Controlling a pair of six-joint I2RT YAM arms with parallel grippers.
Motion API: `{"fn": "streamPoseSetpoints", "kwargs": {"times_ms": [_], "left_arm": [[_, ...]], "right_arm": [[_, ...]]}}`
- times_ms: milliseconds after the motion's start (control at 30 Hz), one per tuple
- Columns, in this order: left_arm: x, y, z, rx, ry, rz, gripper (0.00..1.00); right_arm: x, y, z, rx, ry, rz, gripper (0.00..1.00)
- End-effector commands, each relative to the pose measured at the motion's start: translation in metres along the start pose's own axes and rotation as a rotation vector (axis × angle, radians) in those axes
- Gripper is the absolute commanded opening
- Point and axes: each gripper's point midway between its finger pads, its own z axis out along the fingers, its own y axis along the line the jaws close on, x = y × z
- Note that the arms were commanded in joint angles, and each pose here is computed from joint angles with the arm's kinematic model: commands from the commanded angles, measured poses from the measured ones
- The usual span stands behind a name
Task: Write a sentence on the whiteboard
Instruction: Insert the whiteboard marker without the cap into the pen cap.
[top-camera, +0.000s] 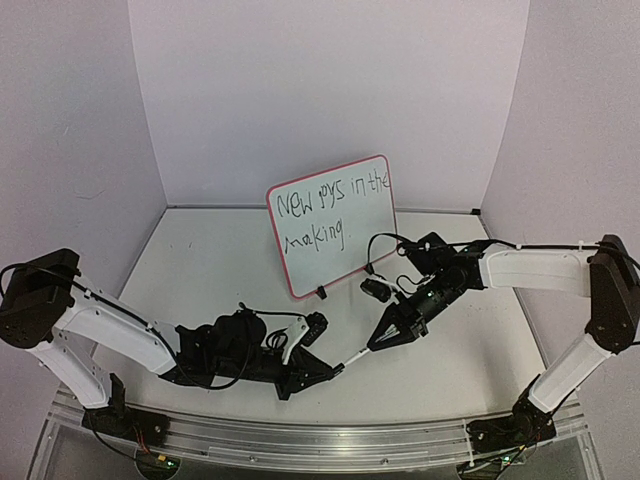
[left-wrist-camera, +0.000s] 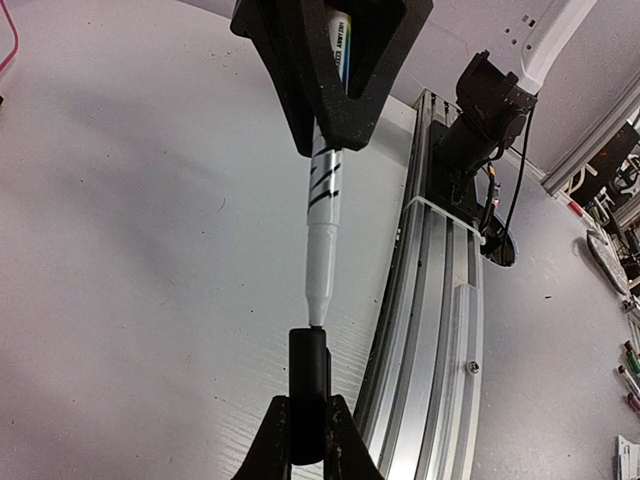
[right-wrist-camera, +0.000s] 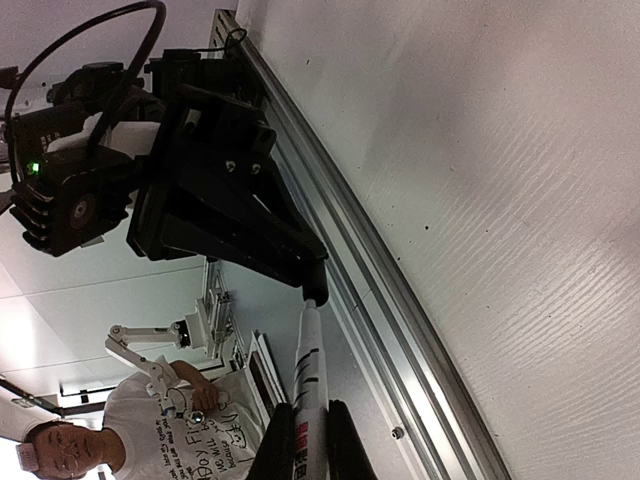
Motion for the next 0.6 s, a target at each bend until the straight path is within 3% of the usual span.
{"fn": "streamPoseSetpoints", "kwargs": {"times_ms": [0, 567], "left_arm": [[-0.022, -0.012, -0.006, 0.037, -0.067, 0.033, 0.0], [-0.043, -0.026, -0.016, 0.069, -0.12, 0.069, 0.0]], "right_arm": [[0.003, 0.004, 0.004, -0.032, 0.027, -0.014, 0.0], [0.005, 0.013, 0.005, -0.093, 0.044, -0.032, 0.0]]}}
